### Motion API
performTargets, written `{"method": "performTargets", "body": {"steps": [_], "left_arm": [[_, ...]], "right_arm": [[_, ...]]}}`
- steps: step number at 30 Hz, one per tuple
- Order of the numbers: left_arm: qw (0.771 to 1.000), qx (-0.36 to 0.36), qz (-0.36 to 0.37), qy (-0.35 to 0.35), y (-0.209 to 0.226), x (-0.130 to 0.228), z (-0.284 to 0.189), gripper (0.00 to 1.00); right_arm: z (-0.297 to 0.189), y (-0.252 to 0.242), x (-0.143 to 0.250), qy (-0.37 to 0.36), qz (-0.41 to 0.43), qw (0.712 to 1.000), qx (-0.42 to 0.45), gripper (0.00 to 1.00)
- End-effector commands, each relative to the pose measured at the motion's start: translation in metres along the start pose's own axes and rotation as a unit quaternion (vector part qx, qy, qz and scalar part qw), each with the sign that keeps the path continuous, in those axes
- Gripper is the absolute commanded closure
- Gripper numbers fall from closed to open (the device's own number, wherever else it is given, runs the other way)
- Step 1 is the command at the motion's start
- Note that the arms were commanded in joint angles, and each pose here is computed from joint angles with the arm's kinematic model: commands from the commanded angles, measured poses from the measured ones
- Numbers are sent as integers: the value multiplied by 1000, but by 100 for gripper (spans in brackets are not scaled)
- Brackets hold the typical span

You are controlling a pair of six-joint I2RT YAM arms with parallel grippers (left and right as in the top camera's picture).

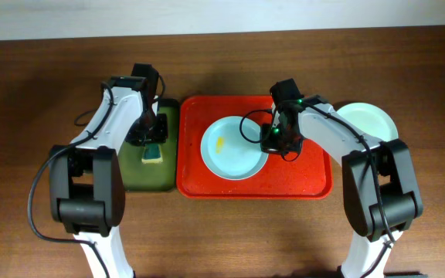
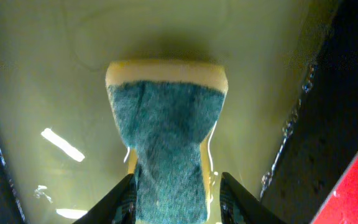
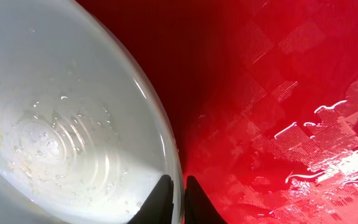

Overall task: Clean dirty plates on tray and stack at the side
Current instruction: 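Grasp the green sponge with the left gripper and lift it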

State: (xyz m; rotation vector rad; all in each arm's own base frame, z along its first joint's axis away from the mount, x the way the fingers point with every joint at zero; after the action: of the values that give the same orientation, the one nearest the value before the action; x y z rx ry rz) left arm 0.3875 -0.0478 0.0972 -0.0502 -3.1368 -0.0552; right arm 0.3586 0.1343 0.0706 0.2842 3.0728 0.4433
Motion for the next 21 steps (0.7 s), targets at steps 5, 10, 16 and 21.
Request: {"method": "performTargets", "body": {"steps": [5, 10, 16, 21], "left_arm": [[1000, -5, -23, 14, 9, -3, 17, 65], [999, -5, -35, 14, 10, -3, 17, 69], [999, -6, -34, 20, 10, 8, 42, 79], [1000, -4, -17, 5, 17, -4, 8, 100]], "right_arm": [[0, 0, 2, 0, -7, 1000, 3, 89], [0, 0, 2, 0, -7, 1000, 3, 90], [0, 0, 2, 0, -7, 1000, 3, 89], [0, 0, 2, 0, -7, 1000, 2, 53]]}}
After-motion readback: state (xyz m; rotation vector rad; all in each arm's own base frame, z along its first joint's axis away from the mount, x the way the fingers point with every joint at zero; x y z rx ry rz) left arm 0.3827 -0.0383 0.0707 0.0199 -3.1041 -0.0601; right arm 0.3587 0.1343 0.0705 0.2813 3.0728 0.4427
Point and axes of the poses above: each gripper's point midway between its finger pads, its own z axis out along the fingers, its own y axis along the line the jaws close on, x = y × z, the point moved 6 cm from there along -z, back along the fingers, and after that the axes turned 6 degrees about z, right-handed, at the moved point
